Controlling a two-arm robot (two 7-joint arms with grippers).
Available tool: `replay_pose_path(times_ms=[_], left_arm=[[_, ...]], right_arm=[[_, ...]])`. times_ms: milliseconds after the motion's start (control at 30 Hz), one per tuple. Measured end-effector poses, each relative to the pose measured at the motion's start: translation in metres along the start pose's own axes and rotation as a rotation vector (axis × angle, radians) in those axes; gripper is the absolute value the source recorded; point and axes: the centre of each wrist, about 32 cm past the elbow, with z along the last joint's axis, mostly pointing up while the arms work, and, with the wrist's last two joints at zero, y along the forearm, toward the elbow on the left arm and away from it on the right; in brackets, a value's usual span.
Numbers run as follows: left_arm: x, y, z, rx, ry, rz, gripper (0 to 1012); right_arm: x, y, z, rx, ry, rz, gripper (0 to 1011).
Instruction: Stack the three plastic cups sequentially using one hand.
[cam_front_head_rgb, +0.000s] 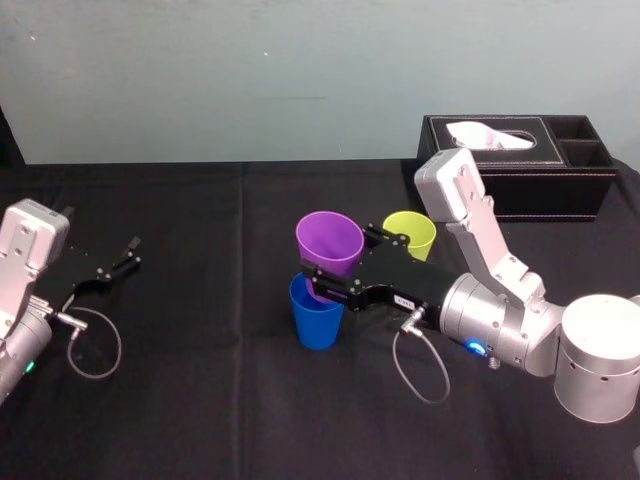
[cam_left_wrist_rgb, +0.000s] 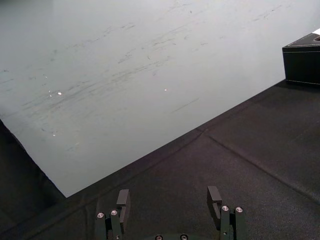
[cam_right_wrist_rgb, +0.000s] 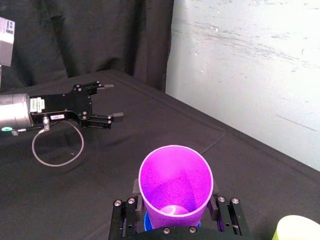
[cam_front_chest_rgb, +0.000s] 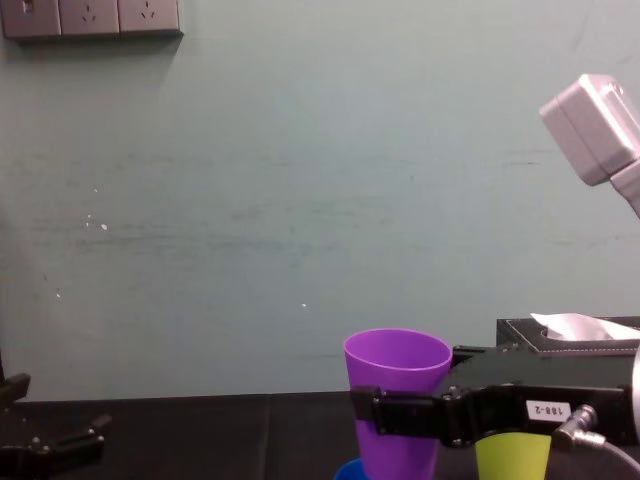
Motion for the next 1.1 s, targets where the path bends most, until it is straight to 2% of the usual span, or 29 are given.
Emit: replay_pose_path(times_ms=[1100], left_arm=[[0.0000,0.000,0.000,0.000,0.000,0.000,1010]], right_arm=[[-0.0005,0.014,-0.014,-0.002,0.001,-0.005,733]])
